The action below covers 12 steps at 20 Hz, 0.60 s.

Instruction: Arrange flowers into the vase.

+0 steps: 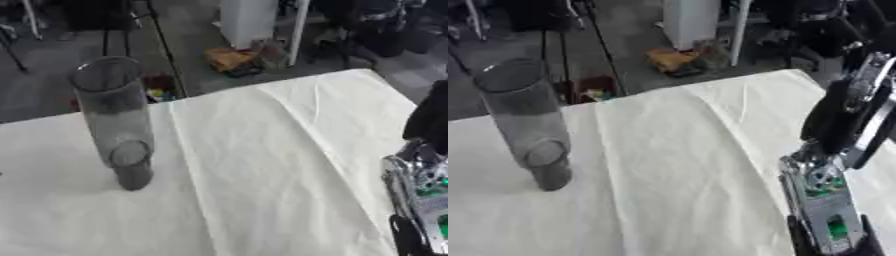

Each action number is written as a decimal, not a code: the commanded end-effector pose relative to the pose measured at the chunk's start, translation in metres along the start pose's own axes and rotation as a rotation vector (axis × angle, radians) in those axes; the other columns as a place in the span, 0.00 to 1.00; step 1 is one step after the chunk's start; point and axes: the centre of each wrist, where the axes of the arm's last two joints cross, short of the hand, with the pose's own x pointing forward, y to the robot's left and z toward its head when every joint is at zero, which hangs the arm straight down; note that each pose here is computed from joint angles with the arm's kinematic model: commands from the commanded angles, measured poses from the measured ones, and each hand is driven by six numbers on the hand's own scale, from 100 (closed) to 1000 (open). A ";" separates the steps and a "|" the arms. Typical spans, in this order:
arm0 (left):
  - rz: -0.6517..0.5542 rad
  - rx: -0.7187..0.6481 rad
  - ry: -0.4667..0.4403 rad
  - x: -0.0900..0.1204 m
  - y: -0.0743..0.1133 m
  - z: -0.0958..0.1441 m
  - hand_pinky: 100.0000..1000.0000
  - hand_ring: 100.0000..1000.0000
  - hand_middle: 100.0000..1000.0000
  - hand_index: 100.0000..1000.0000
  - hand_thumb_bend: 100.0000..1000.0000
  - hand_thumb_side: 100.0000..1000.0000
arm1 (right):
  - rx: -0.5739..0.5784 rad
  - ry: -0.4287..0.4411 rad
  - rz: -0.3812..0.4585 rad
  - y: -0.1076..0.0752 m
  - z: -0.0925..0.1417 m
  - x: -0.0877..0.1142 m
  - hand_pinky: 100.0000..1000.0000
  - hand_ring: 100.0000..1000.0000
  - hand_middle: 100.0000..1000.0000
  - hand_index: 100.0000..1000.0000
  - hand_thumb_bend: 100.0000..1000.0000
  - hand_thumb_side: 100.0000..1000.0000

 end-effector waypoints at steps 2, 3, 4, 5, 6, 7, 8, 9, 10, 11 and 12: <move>0.046 0.050 -0.032 0.018 0.010 -0.018 0.39 0.55 0.55 0.16 0.00 0.63 | 0.003 -0.047 -0.012 0.001 -0.008 0.004 0.67 0.78 0.73 0.80 0.00 0.62; 0.065 0.056 -0.030 0.019 0.011 -0.021 0.39 0.55 0.55 0.16 0.00 0.63 | 0.003 -0.047 -0.011 0.000 -0.008 0.004 0.67 0.78 0.73 0.80 0.00 0.62; 0.082 0.064 -0.030 0.021 0.012 -0.023 0.40 0.55 0.55 0.16 0.00 0.63 | 0.004 -0.047 -0.011 0.000 -0.008 0.004 0.67 0.78 0.73 0.80 0.00 0.62; 0.094 0.071 -0.031 0.022 0.013 -0.026 0.41 0.55 0.55 0.16 0.00 0.63 | 0.005 -0.047 -0.010 0.000 -0.008 0.004 0.67 0.78 0.73 0.80 0.00 0.62; 0.105 0.078 -0.034 0.023 0.014 -0.028 0.43 0.55 0.55 0.16 0.00 0.64 | 0.005 -0.046 -0.010 0.000 -0.008 0.004 0.67 0.78 0.73 0.80 0.00 0.62; 0.115 0.087 -0.038 0.024 0.015 -0.030 0.44 0.55 0.55 0.16 0.00 0.64 | 0.007 -0.046 -0.010 0.000 -0.008 0.004 0.67 0.78 0.73 0.80 0.00 0.62; 0.124 0.094 -0.042 0.024 0.016 -0.032 0.47 0.56 0.55 0.16 0.00 0.64 | 0.008 -0.045 -0.010 0.000 -0.008 0.004 0.67 0.78 0.73 0.80 0.00 0.62; 0.133 0.102 -0.048 0.025 0.017 -0.034 0.47 0.56 0.55 0.16 0.00 0.64 | 0.008 -0.045 -0.010 0.000 -0.008 0.004 0.67 0.78 0.73 0.80 0.00 0.62; 0.142 0.109 -0.052 0.025 0.018 -0.036 0.49 0.56 0.55 0.16 0.00 0.65 | 0.009 -0.045 -0.010 0.000 -0.008 0.004 0.67 0.78 0.73 0.80 0.00 0.62; 0.153 0.118 -0.053 0.025 0.018 -0.038 0.51 0.56 0.55 0.16 0.00 0.65 | 0.009 -0.045 -0.011 0.000 -0.008 0.004 0.67 0.78 0.73 0.80 0.00 0.61; 0.165 0.127 -0.054 0.025 0.019 -0.040 0.53 0.57 0.55 0.16 0.00 0.65 | 0.010 -0.045 -0.011 0.000 -0.008 0.004 0.67 0.78 0.73 0.80 0.00 0.61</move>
